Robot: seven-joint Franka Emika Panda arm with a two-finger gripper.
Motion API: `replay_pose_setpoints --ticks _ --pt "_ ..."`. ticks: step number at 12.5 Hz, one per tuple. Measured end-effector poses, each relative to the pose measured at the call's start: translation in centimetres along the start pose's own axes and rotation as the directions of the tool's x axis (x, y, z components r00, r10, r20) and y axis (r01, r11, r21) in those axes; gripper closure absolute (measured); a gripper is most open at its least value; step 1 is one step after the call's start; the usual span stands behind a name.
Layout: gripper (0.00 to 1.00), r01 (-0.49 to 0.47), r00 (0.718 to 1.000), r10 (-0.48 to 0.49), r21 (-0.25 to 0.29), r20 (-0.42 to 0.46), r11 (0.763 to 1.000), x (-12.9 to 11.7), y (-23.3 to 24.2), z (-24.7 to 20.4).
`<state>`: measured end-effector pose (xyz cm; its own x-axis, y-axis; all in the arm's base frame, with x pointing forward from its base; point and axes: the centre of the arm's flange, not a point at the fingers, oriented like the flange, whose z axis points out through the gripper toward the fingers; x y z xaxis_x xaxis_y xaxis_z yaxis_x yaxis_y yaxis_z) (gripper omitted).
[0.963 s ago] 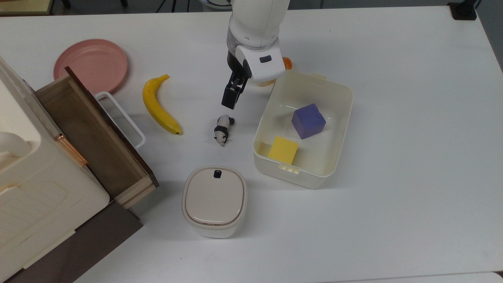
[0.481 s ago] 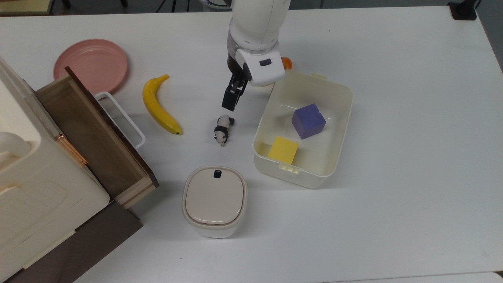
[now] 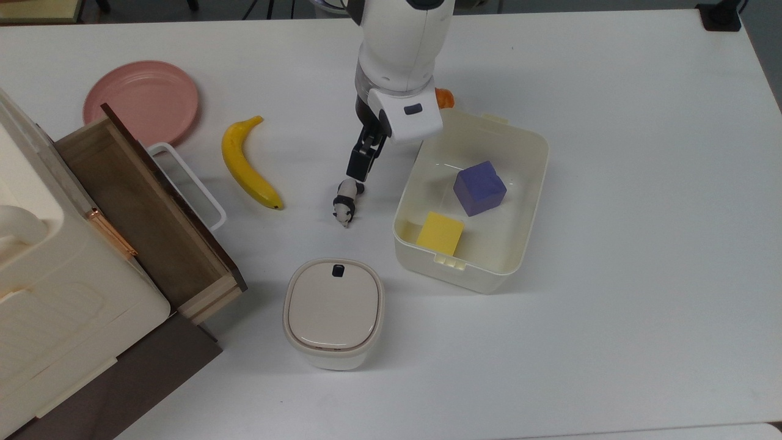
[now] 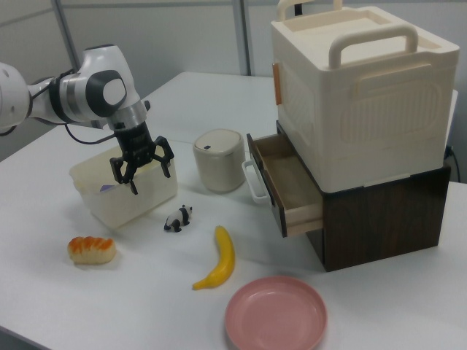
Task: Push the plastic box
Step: 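Push the white plastic box with the gripper away from the panda figurine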
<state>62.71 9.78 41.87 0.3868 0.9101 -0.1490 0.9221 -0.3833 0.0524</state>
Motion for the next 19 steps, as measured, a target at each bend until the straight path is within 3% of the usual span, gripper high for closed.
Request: replay_pose_setpoints --ticks 13,19 --pt "0.00 -0.125 0.985 0.109 -0.120 -0.135 0.985 4.9 0.6 1.9" --pt "0.00 -0.140 0.971 0.101 -0.178 -0.215 0.974 8.0 -0.4 1.1"
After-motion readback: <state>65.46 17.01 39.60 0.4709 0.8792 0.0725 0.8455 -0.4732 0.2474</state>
